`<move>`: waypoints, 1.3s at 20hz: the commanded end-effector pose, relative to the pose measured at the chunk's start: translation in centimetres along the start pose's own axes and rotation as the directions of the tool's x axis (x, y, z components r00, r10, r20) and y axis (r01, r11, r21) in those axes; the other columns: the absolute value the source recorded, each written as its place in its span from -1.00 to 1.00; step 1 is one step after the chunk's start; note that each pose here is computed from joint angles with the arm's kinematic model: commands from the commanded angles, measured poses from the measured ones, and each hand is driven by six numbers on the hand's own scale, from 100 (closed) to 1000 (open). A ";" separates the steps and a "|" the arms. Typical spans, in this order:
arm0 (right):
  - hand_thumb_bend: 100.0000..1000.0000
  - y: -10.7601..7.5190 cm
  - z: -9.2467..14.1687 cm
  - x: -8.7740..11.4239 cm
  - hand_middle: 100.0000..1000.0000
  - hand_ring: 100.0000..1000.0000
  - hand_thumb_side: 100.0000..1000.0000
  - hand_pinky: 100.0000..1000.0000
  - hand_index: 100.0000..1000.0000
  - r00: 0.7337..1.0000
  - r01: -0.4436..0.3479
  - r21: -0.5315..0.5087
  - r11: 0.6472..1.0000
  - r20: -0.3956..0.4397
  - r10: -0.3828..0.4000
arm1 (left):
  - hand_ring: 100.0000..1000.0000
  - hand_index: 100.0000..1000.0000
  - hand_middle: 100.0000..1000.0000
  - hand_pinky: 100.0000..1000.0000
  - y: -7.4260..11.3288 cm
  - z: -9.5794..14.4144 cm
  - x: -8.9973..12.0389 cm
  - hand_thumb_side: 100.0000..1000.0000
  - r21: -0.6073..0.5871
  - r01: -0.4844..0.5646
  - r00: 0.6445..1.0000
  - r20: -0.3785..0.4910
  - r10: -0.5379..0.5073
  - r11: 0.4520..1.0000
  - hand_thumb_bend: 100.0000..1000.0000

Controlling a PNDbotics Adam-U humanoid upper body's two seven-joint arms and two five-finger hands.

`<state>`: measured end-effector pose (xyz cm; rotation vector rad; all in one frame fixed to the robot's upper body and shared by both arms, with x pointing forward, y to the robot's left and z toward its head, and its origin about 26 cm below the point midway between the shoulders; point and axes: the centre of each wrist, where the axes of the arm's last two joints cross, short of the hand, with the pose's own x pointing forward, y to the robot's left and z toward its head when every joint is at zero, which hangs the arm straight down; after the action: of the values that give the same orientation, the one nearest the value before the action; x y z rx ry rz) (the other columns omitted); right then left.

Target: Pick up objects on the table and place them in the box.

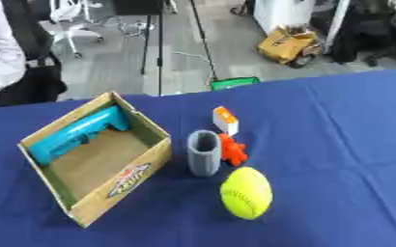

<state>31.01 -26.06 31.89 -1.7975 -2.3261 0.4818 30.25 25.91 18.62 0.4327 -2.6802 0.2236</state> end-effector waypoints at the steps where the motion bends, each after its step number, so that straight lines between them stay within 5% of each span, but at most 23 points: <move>1: -1.00 0.1 -1.5 0.6 0.66 0.71 1.00 0.58 0.77 0.997 -0.047 0.083 0.995 0.059 0.042 | 0.58 0.86 0.89 0.45 0.0 -0.4 0.4 1.00 -0.013 -0.005 1.000 0.019 0.005 1.000 -1.00; 5: -0.73 0.9 -2.2 2.1 0.69 0.71 1.00 0.60 0.80 0.984 -0.046 0.223 0.974 0.179 0.006 | 0.57 0.84 0.88 0.45 0.0 -0.3 0.4 1.00 -0.021 -0.004 1.000 0.013 0.005 1.000 -1.00; 9: -0.66 1.1 -2.2 3.5 0.69 0.72 1.00 0.60 0.80 0.954 -0.040 0.344 0.938 0.293 -0.067 | 0.56 0.82 0.87 0.44 0.0 -0.3 0.4 1.00 -0.028 -0.003 1.000 0.009 0.003 1.000 -1.00; 13: -0.63 1.6 -1.5 4.5 0.72 0.74 1.00 0.61 0.88 0.915 -0.075 0.491 0.868 0.379 -0.136 | 0.55 0.80 0.86 0.44 0.1 -0.3 0.4 1.00 -0.033 -0.001 1.000 0.007 0.002 0.999 -1.00; 17: -0.62 2.6 -0.5 5.1 0.75 0.76 0.96 0.64 0.93 0.877 -0.148 0.623 0.768 0.442 -0.190 | 0.55 0.78 0.84 0.44 0.1 -0.3 0.4 1.00 -0.042 0.000 1.000 0.004 0.000 0.999 -1.00; 22: -0.57 4.5 1.3 5.0 0.82 0.86 0.79 0.79 0.99 0.812 -0.317 0.767 0.558 0.524 -0.259 | 0.54 0.75 0.82 0.44 0.2 -0.3 0.4 0.99 -0.057 0.005 1.000 0.003 -0.004 0.998 -1.00; 26: -0.49 5.0 1.7 4.2 0.80 0.85 0.67 0.78 0.98 0.800 -0.363 0.817 0.447 0.520 -0.299 | 0.53 0.72 0.80 0.43 0.2 -0.3 0.4 0.98 -0.068 0.007 1.000 0.002 -0.007 0.998 -1.00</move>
<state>33.84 -20.31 27.35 -1.1352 -1.6303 2.0889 30.13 25.78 18.28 0.4149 -2.6525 0.1628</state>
